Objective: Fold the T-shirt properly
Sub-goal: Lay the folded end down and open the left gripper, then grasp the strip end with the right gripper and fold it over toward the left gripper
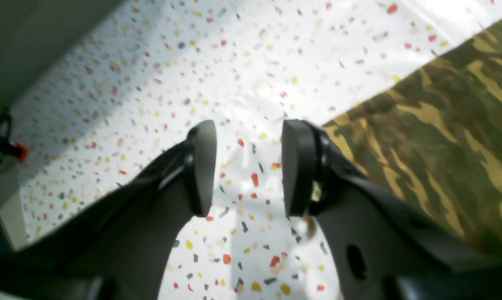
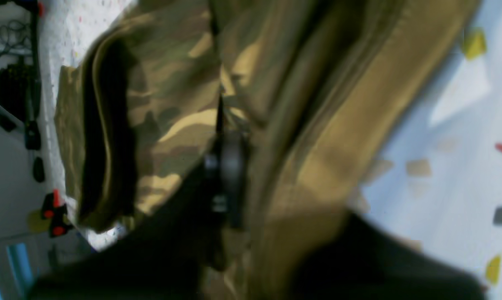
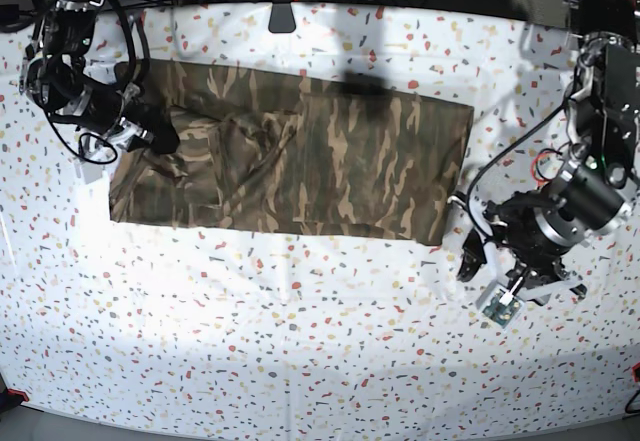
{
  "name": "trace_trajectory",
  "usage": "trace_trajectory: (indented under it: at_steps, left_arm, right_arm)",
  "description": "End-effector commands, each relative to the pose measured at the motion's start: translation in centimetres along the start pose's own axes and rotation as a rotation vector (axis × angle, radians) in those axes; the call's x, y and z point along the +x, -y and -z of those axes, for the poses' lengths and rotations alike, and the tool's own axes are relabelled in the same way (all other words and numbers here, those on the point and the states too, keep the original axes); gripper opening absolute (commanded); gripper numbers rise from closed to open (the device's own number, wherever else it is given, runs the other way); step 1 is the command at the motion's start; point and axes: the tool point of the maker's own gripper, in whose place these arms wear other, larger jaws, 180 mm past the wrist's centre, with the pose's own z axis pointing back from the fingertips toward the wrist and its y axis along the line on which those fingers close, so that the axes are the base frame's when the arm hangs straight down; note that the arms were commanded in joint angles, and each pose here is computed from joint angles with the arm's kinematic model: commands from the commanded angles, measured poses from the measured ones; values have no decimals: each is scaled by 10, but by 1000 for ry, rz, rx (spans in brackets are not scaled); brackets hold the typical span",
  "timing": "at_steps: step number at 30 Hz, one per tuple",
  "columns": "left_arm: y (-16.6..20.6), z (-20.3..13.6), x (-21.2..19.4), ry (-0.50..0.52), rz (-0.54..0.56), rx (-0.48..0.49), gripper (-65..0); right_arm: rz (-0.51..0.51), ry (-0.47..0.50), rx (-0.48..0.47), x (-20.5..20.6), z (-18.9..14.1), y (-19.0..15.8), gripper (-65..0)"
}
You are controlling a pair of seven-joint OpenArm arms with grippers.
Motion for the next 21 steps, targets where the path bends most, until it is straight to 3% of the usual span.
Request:
trace_trajectory:
  at_steps: [1, 6, 11, 14, 18, 21]
  left_arm:
    - [-10, -5, 12, 35, 14, 28, -405]
    - [-4, -4, 0, -1, 7, 16, -405]
    - [5, -5, -37, -127, 9, 18, -405]
    - [1, -7, -56, -190, 36, 70, -405]
    - [-3, -13, -85, -276, 19, 149, -405]
    - [15, -12, -101, -257, -5, 118, -405]
  right_arm:
    - [-30, 28, 6, 17, -2, -4, -650]
    - [-54, 55, 69, 45, 4, -24, -650]
    - [-68, 20, 243, 61, 16, -73, -650]
    - [-99, 57, 343, 78, 21, -108, -650]
    - [-198, 55, 410, 89, 28, -147, -650]
    - [-282, 18, 445, 88, 34, -172, -650]
